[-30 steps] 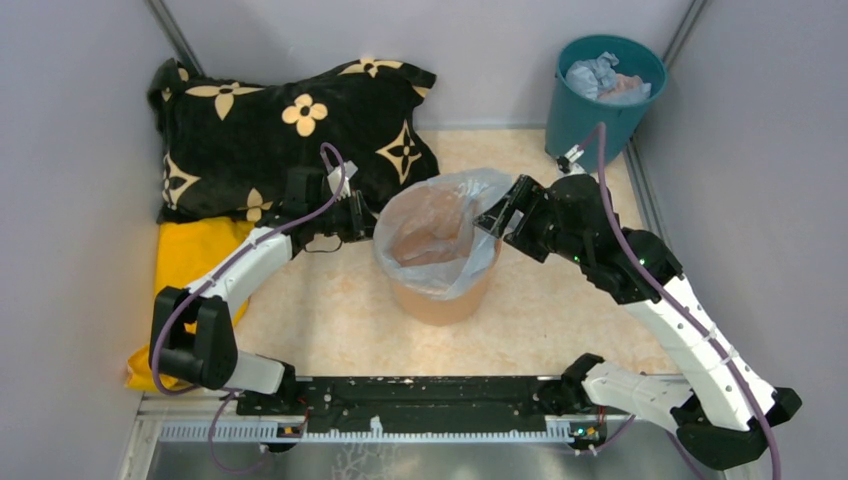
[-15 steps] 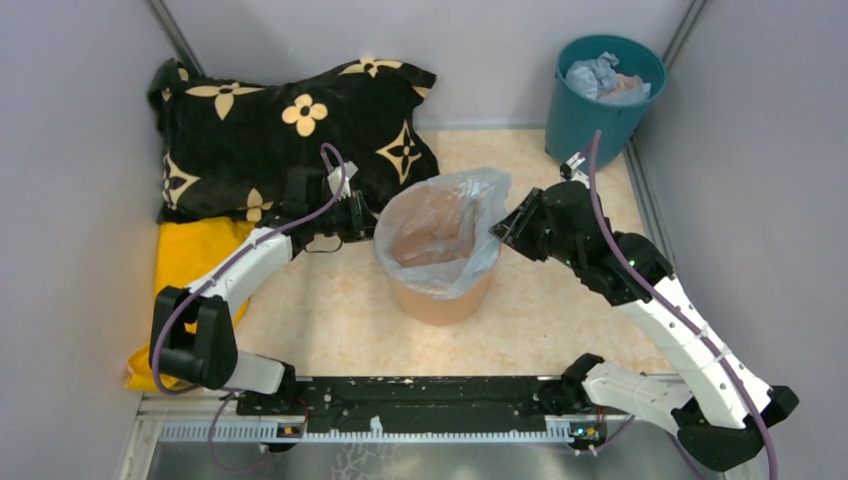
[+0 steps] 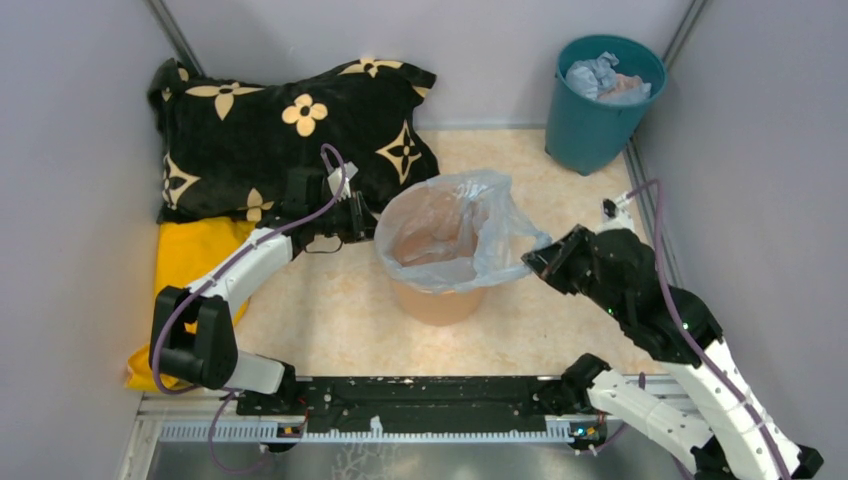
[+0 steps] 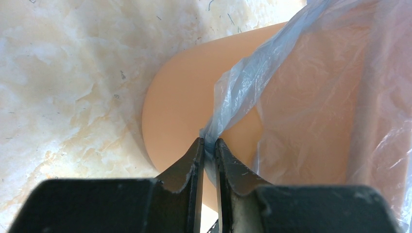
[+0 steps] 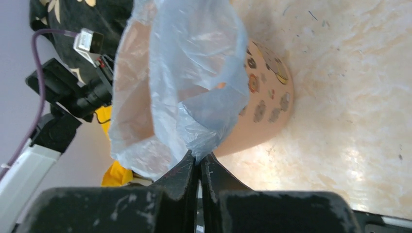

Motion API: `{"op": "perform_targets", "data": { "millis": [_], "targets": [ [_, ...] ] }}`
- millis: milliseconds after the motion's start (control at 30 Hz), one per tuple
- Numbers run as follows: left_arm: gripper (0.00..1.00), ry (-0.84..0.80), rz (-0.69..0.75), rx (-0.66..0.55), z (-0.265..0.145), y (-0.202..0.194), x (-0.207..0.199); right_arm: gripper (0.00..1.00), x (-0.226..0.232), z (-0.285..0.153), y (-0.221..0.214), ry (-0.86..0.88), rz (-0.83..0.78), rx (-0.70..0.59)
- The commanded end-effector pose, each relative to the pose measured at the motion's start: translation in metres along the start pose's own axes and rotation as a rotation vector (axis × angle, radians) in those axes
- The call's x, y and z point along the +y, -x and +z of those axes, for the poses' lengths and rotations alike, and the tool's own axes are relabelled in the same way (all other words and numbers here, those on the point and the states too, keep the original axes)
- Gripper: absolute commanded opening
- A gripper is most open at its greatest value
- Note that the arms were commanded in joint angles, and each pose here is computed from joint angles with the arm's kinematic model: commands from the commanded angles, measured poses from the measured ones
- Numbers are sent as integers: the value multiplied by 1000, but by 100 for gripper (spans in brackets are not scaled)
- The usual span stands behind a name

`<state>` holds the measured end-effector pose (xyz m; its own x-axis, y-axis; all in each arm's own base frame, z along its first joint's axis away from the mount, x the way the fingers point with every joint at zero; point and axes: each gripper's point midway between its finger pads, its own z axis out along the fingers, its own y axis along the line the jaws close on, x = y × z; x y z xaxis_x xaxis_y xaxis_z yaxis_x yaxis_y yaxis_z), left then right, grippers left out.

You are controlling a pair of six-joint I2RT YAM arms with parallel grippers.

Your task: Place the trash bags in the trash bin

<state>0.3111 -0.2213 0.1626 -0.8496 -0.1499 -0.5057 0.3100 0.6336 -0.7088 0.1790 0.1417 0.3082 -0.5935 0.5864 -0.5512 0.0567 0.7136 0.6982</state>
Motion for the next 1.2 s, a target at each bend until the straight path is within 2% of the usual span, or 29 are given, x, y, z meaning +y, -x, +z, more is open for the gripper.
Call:
{"op": "perform_targets", "data": {
  "millis": [0,200,767,1167],
  "targets": [
    [20,-25,10,5,2,-2,-3,0,-36,-5,-18,-56,27,7],
    [20,-17,8,8,4,-3,-1,0,-64,11,-48,-72,68,56],
    [19,16,-12,25,9,-17,15,0,-135,77,-105,-231,39,124],
    [18,49,-41,35,8,-36,29,0,-153,108,-123,-276,18,147]
  ]
}}
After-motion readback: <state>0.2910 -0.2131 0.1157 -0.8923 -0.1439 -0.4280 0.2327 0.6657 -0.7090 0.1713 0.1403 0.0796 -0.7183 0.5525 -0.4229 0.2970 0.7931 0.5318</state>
